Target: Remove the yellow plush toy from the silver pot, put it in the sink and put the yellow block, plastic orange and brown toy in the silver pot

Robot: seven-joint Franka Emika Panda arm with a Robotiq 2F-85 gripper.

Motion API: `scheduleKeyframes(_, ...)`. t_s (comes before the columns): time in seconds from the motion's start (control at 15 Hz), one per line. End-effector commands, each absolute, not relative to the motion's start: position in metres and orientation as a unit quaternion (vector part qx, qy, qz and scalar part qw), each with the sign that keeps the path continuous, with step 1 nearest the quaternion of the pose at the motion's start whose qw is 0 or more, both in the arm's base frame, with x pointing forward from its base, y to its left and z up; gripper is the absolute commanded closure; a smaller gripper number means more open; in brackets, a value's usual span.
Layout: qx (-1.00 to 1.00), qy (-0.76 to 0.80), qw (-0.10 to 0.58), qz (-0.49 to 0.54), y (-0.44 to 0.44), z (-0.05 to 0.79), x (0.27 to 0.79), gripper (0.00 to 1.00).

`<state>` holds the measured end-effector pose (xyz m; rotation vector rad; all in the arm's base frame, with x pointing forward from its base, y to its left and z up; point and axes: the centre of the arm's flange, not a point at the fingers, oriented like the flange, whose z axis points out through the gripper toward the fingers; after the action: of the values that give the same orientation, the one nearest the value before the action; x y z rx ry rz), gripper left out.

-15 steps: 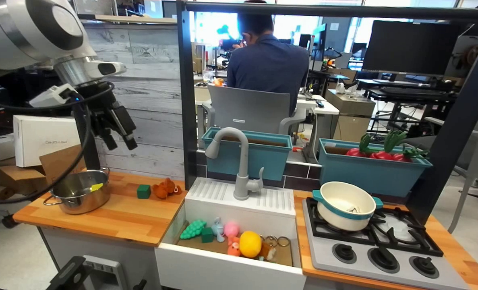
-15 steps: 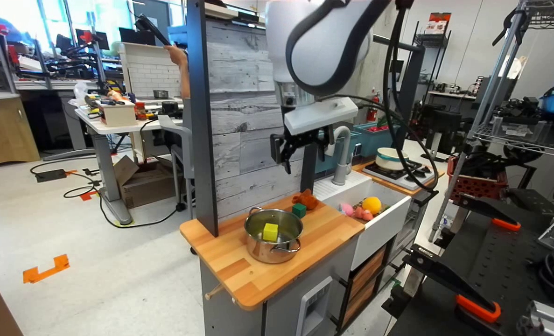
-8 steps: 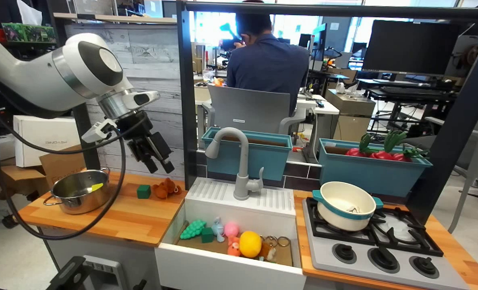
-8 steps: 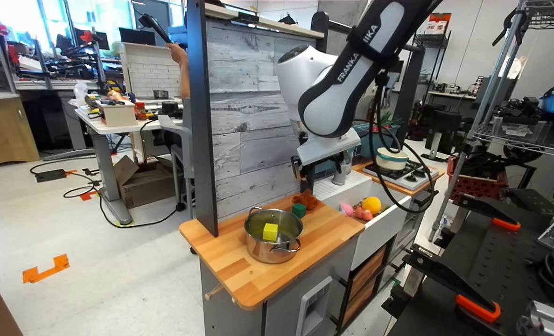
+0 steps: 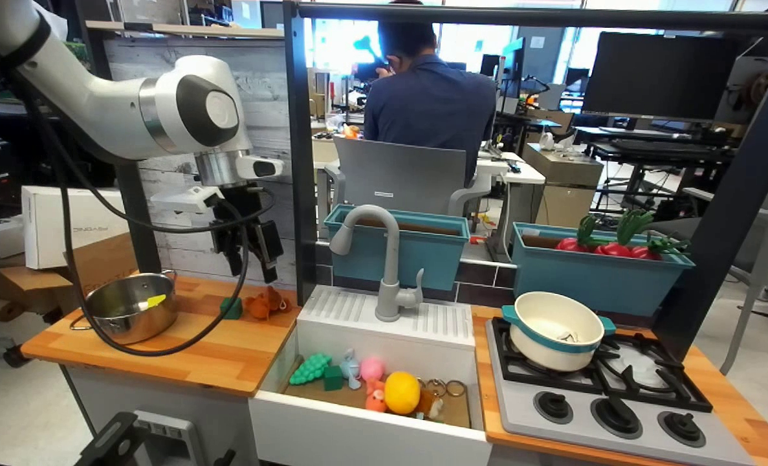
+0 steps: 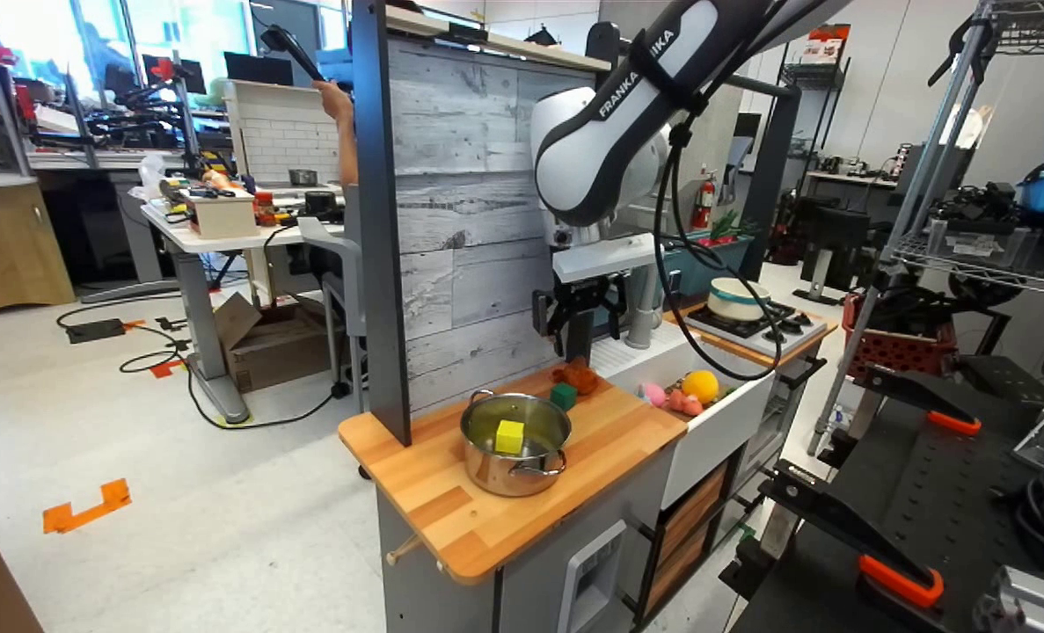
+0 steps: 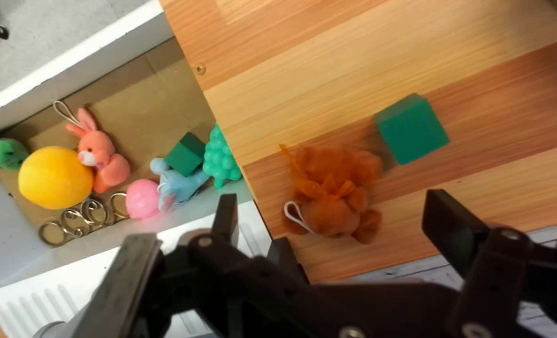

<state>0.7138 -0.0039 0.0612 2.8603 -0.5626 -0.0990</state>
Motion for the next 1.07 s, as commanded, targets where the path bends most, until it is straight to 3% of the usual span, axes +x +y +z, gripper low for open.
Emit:
scheduleKeyframes(0.0,0.977,-0.183,0.088,-0.062,-0.012,0.05,0.745,0.0)
scheduleKeyframes(0.8,0.971,-0.163,0.158,-0.077,-0.008,-0.01,0.74,0.0)
scheduleKeyframes(0.87,0.97,-0.16,0.165,-0.076,-0.008,-0.011,0.739,0.25)
scheduleKeyframes(0.93,0.97,-0.159,0.168,-0.076,-0.007,-0.014,0.74,0.26)
scheduleKeyframes(1.0,0.969,-0.158,0.174,-0.075,-0.007,-0.016,0.739,0.35)
